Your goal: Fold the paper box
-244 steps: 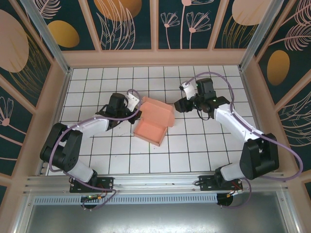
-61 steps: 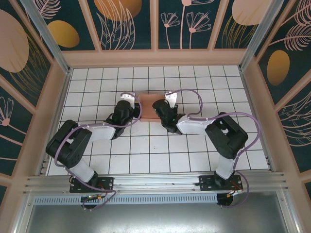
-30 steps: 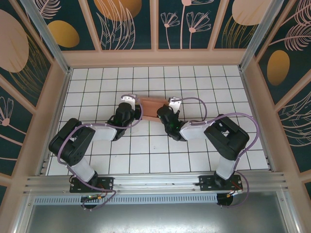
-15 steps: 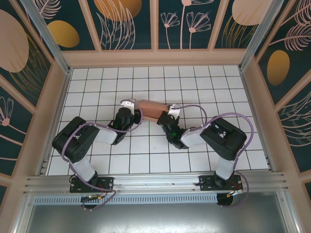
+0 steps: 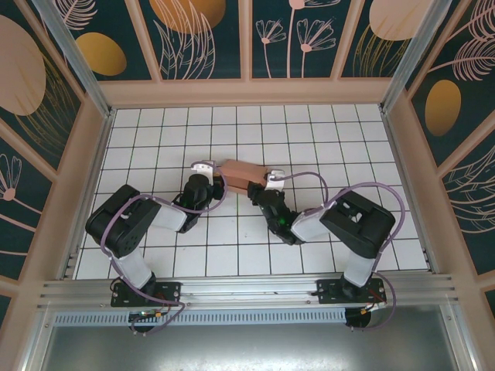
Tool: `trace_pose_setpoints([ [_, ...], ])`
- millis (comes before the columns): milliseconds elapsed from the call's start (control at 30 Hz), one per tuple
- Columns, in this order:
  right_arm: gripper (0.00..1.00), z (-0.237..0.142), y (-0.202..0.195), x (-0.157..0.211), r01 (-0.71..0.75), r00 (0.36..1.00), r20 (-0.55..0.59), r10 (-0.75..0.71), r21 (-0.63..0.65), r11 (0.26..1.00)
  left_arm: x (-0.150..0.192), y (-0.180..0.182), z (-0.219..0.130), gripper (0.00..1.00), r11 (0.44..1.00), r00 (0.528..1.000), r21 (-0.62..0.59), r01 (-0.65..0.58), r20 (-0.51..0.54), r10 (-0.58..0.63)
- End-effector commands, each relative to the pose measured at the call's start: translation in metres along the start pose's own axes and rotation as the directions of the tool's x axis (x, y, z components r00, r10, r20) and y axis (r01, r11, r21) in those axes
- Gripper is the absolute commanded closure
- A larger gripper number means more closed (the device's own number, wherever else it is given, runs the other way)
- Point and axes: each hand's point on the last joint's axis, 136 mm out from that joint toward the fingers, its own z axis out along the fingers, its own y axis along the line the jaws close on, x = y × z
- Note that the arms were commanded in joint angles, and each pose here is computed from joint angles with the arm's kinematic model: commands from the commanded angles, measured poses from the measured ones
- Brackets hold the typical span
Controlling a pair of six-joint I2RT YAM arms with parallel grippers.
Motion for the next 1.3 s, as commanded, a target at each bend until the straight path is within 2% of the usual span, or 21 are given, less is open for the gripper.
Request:
trace_pose_setpoints([
  [0,0.34,-0.021,0.014,-0.038,0.021,0.991,0.132,-0.012,-0.064,0.998,0.016,0.010,0.001,1.00,0.999,0.999,-0.043,-0.003,-0.044,0.001],
  [233,0.31,-0.060,0.018,-0.074,0.101,0.967,0.241,-0.082,-0.066,0.993,0.019,0.009,0.007,1.00,0.999,0.998,-0.045,-0.004,-0.055,0.002],
  [400,0.30,-0.073,0.020,-0.104,0.084,0.957,0.284,-0.054,-0.093,0.992,0.018,0.008,0.007,1.00,0.999,0.998,-0.041,-0.006,-0.055,0.004],
  [533,0.30,-0.040,0.013,-0.100,-0.028,0.993,0.112,0.036,-0.072,0.997,0.017,0.008,0.006,1.00,0.999,0.998,-0.036,-0.007,-0.055,0.005],
  [633,0.29,-0.011,0.004,-0.083,-0.115,0.993,-0.040,0.113,-0.064,0.991,0.014,0.005,0.003,1.00,1.000,0.999,-0.023,0.000,-0.050,-0.002],
  [733,0.29,0.006,-0.003,-0.063,-0.166,0.979,-0.124,0.160,-0.045,0.985,0.010,0.001,-0.001,0.91,1.000,0.999,-0.003,0.014,-0.039,-0.014],
  [900,0.29,0.023,-0.003,-0.035,-0.214,0.956,-0.213,0.200,-0.044,0.976,0.003,-0.005,-0.015,0.75,0.999,0.999,0.033,0.034,-0.019,-0.034],
  [1133,0.29,0.035,-0.011,-0.004,-0.239,0.930,-0.292,0.223,-0.020,0.971,0.017,0.002,-0.055,0.62,0.993,0.996,0.067,0.092,-0.017,-0.091],
  [1267,0.29,0.038,-0.018,0.010,-0.229,0.921,-0.323,0.216,-0.002,0.973,0.009,-0.003,-0.083,0.58,0.987,0.995,0.130,0.095,0.032,-0.100],
])
